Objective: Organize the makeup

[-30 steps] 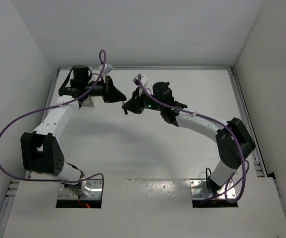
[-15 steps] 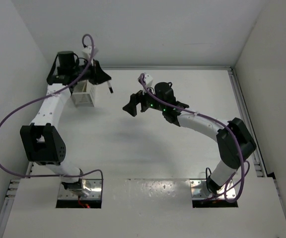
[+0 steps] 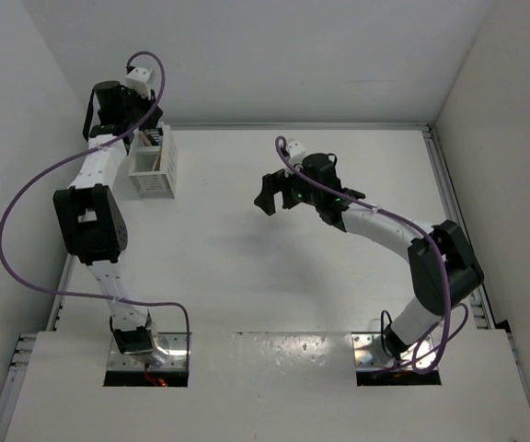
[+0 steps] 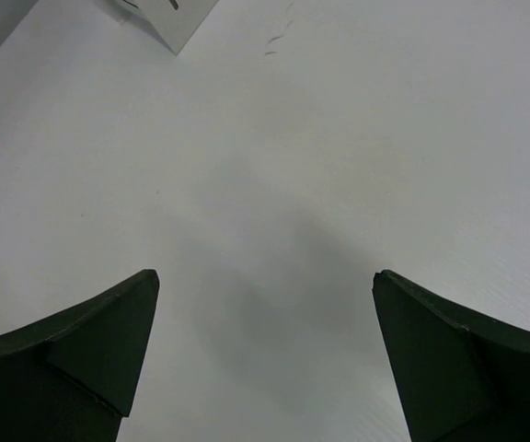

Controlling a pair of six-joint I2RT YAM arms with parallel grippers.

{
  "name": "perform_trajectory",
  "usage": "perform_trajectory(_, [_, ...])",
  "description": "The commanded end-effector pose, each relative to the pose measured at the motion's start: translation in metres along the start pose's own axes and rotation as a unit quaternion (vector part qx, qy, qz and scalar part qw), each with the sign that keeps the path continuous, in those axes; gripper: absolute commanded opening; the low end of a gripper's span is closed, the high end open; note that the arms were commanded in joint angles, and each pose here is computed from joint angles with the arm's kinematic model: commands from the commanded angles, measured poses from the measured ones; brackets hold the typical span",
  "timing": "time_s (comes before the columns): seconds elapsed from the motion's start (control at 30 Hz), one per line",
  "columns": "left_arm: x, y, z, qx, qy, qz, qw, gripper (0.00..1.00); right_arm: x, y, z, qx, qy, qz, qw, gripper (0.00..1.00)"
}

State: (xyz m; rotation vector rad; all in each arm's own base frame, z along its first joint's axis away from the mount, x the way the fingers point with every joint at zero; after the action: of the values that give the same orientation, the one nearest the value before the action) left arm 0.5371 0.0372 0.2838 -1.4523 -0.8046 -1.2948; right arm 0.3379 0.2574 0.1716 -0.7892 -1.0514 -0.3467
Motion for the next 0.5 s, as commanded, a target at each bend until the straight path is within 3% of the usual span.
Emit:
perform_trajectory(0.0, [0.003, 0.012, 0.022, 0.054, 0.047, -0.016, 0.997, 0.00, 0.012, 0.002, -0.010, -0.017, -0.008, -0.005, 1.000, 1.00])
perform_trajectory(0.33, [-0.027, 0.025, 0.031, 0.073, 0.069, 0.007, 0.995, 0.00, 0.013, 0.005, -0.024, -0.028, 0.001, 0.001, 1.000, 1.00])
perform_trajectory(0.37, [-0.027, 0.025, 0.031, 0.073, 0.069, 0.007, 0.995, 0.04, 0.011, 0.005, -0.025, -0.030, 0.003, 0.005, 1.000, 1.00])
perform_trajectory(0.4, [-0.029, 0.025, 0.029, 0.067, 0.062, 0.010, 0.996, 0.23, 0.011, 0.003, -0.026, -0.031, 0.003, 0.005, 1.000, 1.00])
perform_trajectory(0.47, [-0.032, 0.025, 0.028, 0.061, 0.059, 0.016, 0.996, 0.47, 0.012, 0.002, -0.026, -0.029, 0.004, 0.005, 1.000, 1.00])
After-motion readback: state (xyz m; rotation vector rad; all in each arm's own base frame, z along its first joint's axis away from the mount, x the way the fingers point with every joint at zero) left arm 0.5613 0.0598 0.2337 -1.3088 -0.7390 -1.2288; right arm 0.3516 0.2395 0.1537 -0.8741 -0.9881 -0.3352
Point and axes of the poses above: each gripper's point midway between its finger pads, its own y axis out along the fingers, its own z axis along the line the jaws close on, x = y × z, the point moved 6 cm from there along -y, back along the fingers
